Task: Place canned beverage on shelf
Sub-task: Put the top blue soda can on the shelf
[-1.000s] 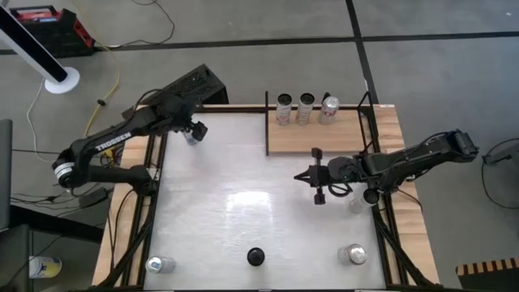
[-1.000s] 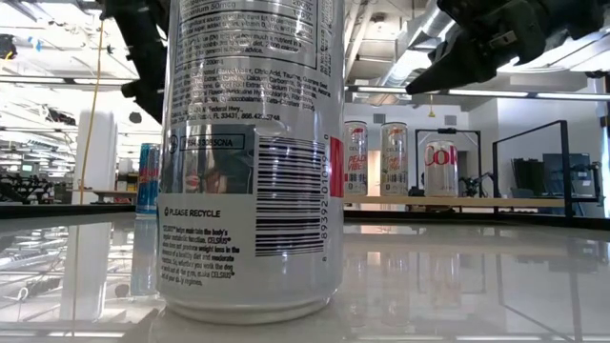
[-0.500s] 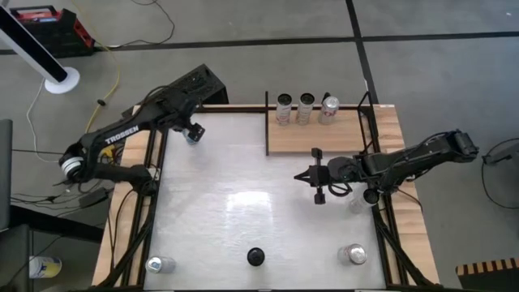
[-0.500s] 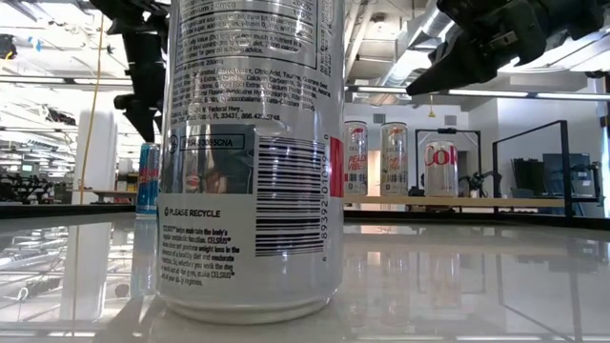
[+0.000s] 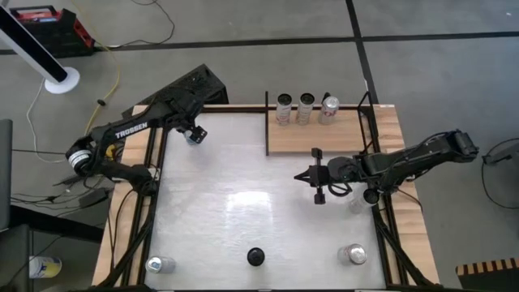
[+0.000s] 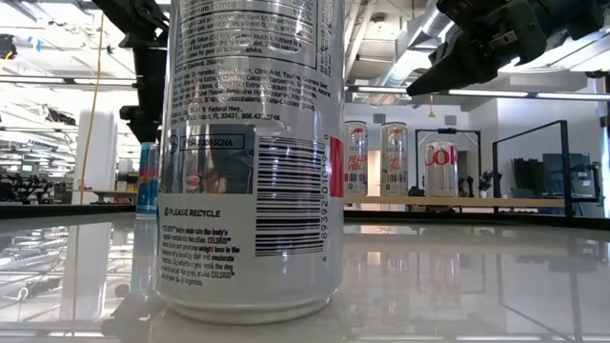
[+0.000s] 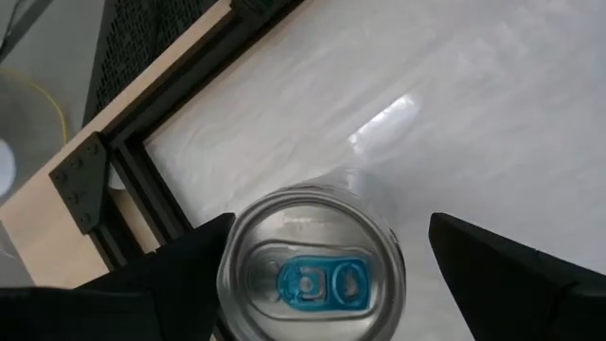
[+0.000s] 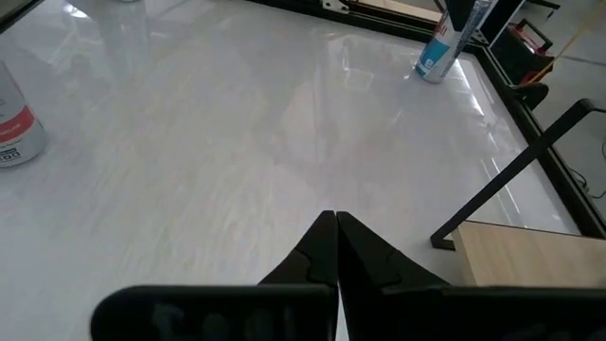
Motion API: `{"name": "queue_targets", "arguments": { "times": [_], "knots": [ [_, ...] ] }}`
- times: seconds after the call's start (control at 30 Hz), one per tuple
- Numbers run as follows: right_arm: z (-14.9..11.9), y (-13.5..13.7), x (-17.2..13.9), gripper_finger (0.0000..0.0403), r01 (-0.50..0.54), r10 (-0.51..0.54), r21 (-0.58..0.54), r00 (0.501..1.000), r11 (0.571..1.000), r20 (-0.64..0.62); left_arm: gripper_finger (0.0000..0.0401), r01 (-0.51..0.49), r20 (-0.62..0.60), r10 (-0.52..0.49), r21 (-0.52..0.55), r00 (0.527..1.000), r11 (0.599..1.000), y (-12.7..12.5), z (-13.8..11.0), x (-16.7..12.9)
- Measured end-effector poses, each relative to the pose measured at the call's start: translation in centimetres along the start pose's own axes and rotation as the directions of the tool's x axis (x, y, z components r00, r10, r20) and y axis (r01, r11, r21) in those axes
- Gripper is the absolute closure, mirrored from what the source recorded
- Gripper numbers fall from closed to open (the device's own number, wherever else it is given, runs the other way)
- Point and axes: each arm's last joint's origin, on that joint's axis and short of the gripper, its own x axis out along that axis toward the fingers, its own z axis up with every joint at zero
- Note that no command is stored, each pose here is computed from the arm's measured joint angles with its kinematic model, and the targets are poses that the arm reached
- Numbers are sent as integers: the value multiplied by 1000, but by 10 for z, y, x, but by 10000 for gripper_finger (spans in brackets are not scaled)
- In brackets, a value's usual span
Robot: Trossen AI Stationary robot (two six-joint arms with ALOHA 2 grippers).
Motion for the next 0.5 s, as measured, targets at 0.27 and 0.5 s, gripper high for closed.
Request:
{"name": "queue_targets", "arguments": {
  "times": [0.27, 0.5],
  "knots": [
    [0, 0, 0, 380, 2, -2, 0, 1000, 1000, 0, 124, 37, -12, -37, 16, 999, 999, -3, -2, -1],
    [-1, -8, 1, 380, 33, -33, 16, 999, 999, -5, 182, 124, -22, -123, 45, 992, 991, -16, -4, -6]
  ]
}}
